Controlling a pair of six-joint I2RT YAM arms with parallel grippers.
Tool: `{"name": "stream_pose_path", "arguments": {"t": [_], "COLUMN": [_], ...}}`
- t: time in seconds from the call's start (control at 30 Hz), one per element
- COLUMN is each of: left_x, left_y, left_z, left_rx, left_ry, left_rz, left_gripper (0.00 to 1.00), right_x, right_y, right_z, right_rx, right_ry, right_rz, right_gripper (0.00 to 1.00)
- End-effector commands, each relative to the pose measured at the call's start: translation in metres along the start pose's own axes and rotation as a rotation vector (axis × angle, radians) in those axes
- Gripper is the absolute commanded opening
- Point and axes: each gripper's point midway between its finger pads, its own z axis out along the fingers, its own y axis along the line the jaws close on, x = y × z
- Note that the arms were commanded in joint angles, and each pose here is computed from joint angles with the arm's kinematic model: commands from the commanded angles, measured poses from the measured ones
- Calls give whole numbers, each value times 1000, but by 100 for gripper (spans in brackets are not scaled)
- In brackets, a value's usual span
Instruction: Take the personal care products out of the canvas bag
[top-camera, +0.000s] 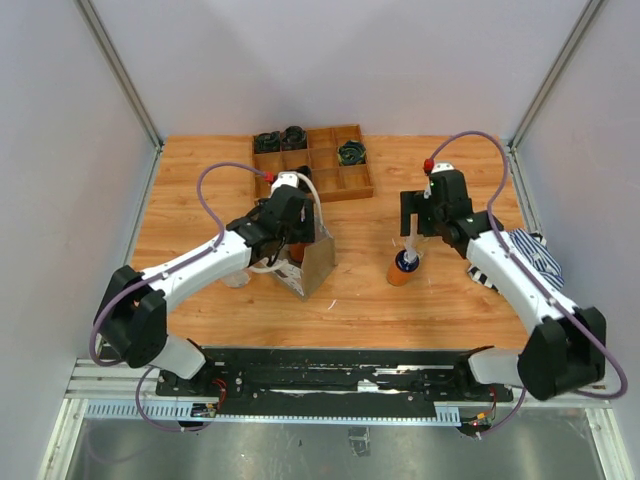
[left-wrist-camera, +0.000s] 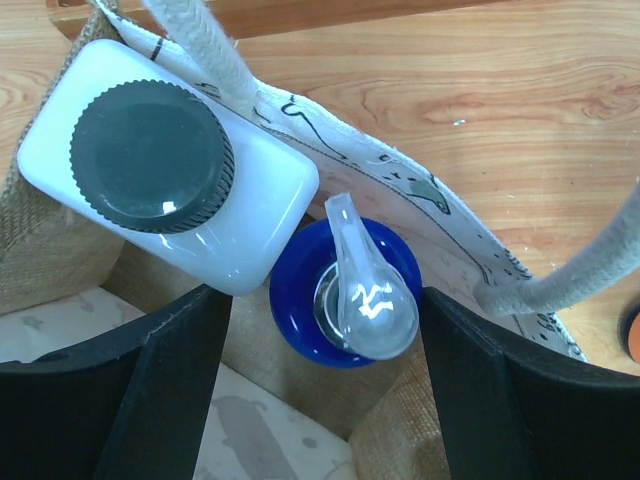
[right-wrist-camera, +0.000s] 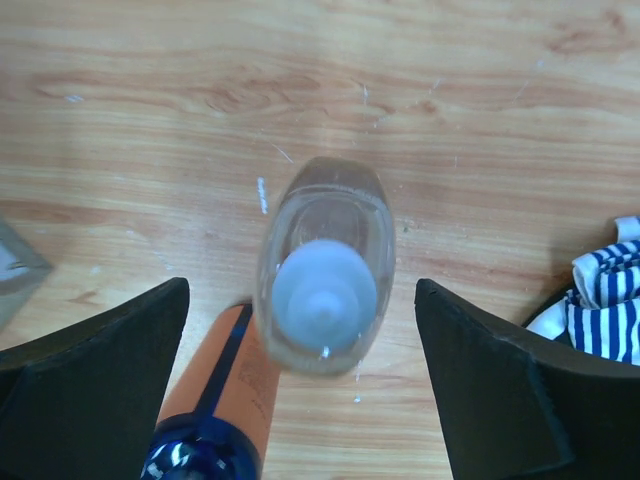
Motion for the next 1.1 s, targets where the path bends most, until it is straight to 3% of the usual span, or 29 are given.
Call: {"name": "stream_pose_path", "arguments": {"t": [0.0, 0.1, 0.17, 0.3, 0.37, 0.63, 0.8, 0.97, 1.07], "left_x": [-11, -6, -5, -20, -37, -138, -187, -200, -200], "left_y": [-7, -7, -6, -12, -15, -35, -2, 46, 69], "left_z": [9, 15, 17, 0, -17, -133, -196, -216, -206], "left_rx": [4, -7, -11, 14, 14, 53, -10, -223, -218], "left_ry": [-45, -30, -30, -105, -151, -380, -529, -598, -557], "left_rz": [-14, -15, -9, -5, -12, -44, -125, -109, -142], "left_gripper": [79, 77, 68, 13, 2, 0, 1, 6, 6], "right_x": [-33, -42, -46, -54, -55, -54, -69, -73, -67], "right_y": [-1, 3, 6, 13, 17, 47, 88, 154, 199], "right_z": [-46, -65, -76, -96, -103, -105, -119, -133, -144], "right_rx": [-52, -87, -109, -154, -176, -269, -293, -372, -445], "right_ry": [-135, -169, -189, -236, -241, -209, -249, -273, -281], "right_rz": [16, 8, 9, 7, 1, -32, -162, -325, -429], "right_gripper": [95, 95, 95, 95, 95, 95, 95, 95, 95]}}
